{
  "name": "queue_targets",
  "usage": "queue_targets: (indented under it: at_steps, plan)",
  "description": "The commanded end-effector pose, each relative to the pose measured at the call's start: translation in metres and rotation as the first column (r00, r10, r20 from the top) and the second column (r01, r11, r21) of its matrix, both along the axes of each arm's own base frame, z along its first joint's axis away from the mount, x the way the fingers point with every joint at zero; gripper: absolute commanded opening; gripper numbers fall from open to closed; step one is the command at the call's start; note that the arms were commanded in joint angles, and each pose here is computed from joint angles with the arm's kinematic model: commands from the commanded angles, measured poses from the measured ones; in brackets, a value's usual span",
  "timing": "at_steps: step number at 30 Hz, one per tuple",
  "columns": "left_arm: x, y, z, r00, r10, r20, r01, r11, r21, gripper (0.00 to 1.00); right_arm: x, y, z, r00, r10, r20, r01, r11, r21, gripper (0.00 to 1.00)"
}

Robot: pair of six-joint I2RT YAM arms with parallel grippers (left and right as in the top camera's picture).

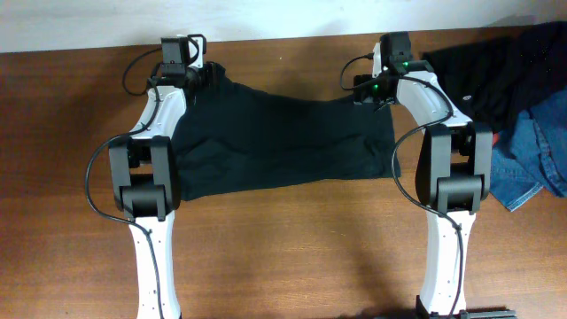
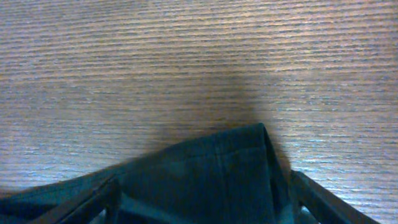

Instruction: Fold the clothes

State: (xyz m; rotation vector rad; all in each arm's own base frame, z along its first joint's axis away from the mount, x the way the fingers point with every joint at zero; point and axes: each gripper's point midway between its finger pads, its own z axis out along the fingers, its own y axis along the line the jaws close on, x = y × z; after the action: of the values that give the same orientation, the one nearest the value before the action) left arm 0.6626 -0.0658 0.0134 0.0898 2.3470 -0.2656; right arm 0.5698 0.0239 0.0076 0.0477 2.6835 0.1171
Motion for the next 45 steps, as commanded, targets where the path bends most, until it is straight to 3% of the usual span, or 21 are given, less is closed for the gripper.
queue_targets:
  at_steps: [1,3,7,9,14,17,18,20,45]
  plan:
    - [-0.004,0.001,-0.026,0.999,0.001,-0.039,0.0,1.0,0.01,0.39,-0.015,0.009,-0.029,0.997,0.008,-0.079,-0.006,1.0,0.022,0.72]
    - [-0.004,0.001,-0.026,0.999,0.001,-0.04,0.0,1.0,0.01,0.34,-0.016,0.009,-0.029,0.997,0.008,-0.083,-0.006,1.0,0.022,0.55]
    - [-0.004,0.001,-0.026,0.999,0.001,-0.039,0.0,1.0,0.011,0.24,-0.018,0.009,-0.03,0.996,0.008,-0.09,-0.006,1.0,0.022,0.32]
    - [-0.004,0.001,-0.026,0.999,0.001,-0.039,-0.001,1.0,0.011,0.21,-0.018,0.009,-0.03,0.996,0.008,-0.09,-0.006,1.0,0.022,0.29]
    - [-0.001,0.002,-0.023,1.0,0.002,-0.027,-0.002,1.0,0.01,0.01,-0.017,0.009,-0.029,0.996,0.008,-0.086,-0.007,1.0,0.022,0.28]
    - [0.002,0.002,-0.018,1.0,0.002,-0.013,-0.002,1.0,0.009,0.01,-0.015,0.009,-0.028,0.997,0.009,-0.076,-0.007,1.0,0.022,0.33]
    - [0.003,0.001,-0.015,1.0,0.002,-0.008,-0.002,1.0,0.009,0.01,-0.013,0.009,-0.028,0.998,0.009,-0.07,-0.007,1.0,0.022,0.27]
    - [0.005,0.001,-0.01,1.0,0.002,-0.002,-0.002,1.0,0.008,0.01,-0.011,0.009,-0.027,0.998,0.008,-0.059,-0.007,1.0,0.022,0.04]
    - [0.007,0.001,0.028,1.0,0.001,0.015,-0.001,1.0,0.007,0.01,0.0,0.009,-0.015,1.0,0.007,-0.011,-0.007,1.0,0.021,0.04]
